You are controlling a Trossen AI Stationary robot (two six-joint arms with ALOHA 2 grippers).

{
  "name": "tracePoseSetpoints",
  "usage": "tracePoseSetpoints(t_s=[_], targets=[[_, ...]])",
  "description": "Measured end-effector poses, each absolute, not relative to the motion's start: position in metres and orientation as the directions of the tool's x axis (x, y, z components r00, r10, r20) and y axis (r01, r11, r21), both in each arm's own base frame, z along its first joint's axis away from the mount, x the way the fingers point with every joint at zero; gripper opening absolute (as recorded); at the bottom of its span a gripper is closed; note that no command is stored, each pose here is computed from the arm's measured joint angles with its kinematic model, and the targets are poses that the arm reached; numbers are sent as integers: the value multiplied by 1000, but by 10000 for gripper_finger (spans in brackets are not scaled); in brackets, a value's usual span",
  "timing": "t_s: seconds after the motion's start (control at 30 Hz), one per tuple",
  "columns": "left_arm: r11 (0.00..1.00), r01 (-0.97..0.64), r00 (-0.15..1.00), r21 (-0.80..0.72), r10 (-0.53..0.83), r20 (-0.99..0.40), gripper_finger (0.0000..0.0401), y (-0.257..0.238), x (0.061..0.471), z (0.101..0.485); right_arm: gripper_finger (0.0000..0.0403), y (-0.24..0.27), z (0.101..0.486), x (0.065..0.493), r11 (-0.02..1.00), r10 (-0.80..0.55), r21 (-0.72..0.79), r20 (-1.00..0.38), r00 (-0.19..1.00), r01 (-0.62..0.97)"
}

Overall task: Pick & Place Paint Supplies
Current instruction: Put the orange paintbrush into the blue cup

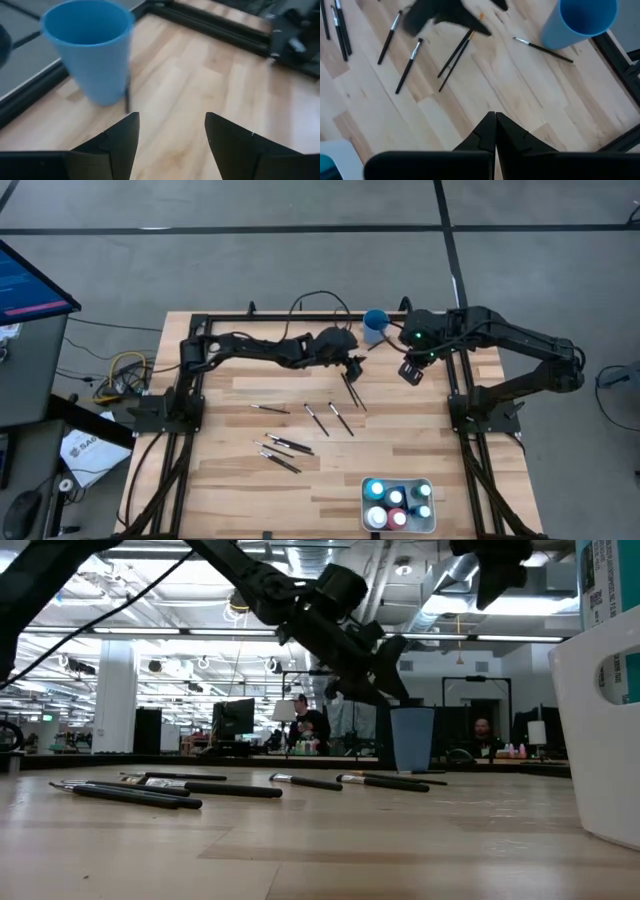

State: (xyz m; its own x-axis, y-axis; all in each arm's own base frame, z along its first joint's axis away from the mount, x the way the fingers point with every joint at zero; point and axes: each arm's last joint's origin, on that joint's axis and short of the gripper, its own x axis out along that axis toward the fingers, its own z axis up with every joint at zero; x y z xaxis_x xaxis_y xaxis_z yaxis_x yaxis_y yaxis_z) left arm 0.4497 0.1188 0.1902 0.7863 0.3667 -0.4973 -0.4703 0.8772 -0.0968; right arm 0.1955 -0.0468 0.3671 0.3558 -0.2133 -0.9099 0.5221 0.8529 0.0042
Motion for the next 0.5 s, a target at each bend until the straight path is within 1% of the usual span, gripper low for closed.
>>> tracePoseSetpoints(t_s=[0.17, 0.33, 0.43, 0.5], targets=[[856, -502, 774, -126, 379, -508, 218, 128, 463, 186, 0, -43, 367, 196, 863, -205, 2, -913, 354, 505], [849, -515, 743, -119, 373, -556, 218, 138, 473, 186, 0, -42, 367, 196, 867, -202, 0, -914, 351, 498], [842, -525, 741, -122, 381, -553, 218, 144, 478, 183, 0, -42, 367, 196, 867, -202, 0, -915, 351, 498], [826, -543, 735, -154, 379, -562, 218, 145, 482, 182, 0, -41, 367, 195, 867, -201, -2, -916, 348, 498]])
